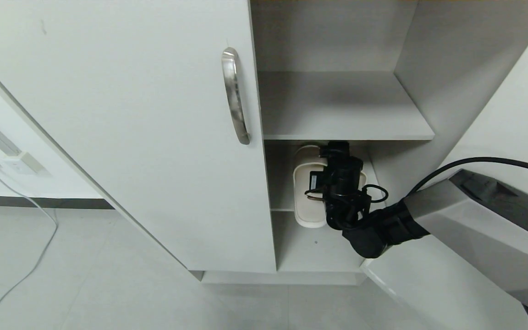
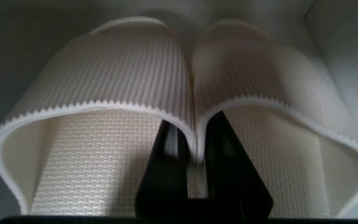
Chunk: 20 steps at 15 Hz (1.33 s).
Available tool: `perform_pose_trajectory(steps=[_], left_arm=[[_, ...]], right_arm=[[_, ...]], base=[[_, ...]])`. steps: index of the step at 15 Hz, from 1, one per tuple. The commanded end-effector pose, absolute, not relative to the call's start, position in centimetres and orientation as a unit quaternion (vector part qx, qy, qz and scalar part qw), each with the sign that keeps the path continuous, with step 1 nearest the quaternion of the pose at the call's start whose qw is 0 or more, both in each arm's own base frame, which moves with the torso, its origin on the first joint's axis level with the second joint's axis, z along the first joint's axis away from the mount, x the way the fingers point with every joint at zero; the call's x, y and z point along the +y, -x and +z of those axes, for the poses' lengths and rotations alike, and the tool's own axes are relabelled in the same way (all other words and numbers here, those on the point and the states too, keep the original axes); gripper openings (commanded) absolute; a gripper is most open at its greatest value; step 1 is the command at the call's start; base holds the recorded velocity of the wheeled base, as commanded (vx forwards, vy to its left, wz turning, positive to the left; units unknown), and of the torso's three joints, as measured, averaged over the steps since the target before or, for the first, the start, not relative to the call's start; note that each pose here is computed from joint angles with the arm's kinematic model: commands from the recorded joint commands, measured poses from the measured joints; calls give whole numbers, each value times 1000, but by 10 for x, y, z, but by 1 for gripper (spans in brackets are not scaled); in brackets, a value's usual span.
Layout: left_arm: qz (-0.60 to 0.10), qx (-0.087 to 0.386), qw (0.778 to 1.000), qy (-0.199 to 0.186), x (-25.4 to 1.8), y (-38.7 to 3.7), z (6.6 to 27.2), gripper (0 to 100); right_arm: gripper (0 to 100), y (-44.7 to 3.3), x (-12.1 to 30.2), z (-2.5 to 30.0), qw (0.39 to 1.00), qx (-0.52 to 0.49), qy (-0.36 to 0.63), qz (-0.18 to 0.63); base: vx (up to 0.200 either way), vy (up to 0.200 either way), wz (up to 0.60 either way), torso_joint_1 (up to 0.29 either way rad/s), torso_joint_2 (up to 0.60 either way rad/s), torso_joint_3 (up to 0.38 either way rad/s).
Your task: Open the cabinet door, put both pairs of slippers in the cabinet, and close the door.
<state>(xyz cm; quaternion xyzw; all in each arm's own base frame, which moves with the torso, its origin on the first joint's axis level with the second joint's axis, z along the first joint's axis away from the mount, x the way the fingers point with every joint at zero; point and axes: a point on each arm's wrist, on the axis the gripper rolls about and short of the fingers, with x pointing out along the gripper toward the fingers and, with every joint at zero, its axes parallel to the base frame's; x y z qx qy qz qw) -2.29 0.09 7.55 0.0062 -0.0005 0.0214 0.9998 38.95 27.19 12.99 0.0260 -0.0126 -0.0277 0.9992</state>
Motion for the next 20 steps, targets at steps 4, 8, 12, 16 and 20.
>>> perform_pose_trajectory(steps=[4,8,12,16,20], left_arm=[[21,0,1000,-6,1,23,75,0],[21,0,1000,-6,1,23,75,0],[22,0,1000,-6,1,23,75,0],[22,0,1000,-6,1,23,75,0],[21,0,1000,-6,1,23,75,0]], right_arm=[[0,-406,270,130,999,-18,-30,-33],[0,-409,273,125,999,-11,-24,-25],[0,-410,274,123,999,-8,-22,-22],[100,-412,274,116,1000,-2,-17,-24],[100,-403,269,118,1000,6,-12,-22]], base=[[0,0,0,0,0,0],[0,0,0,0,0,0],[0,0,0,0,0,0],[0,0,0,0,0,0],[0,0,0,0,0,0]])
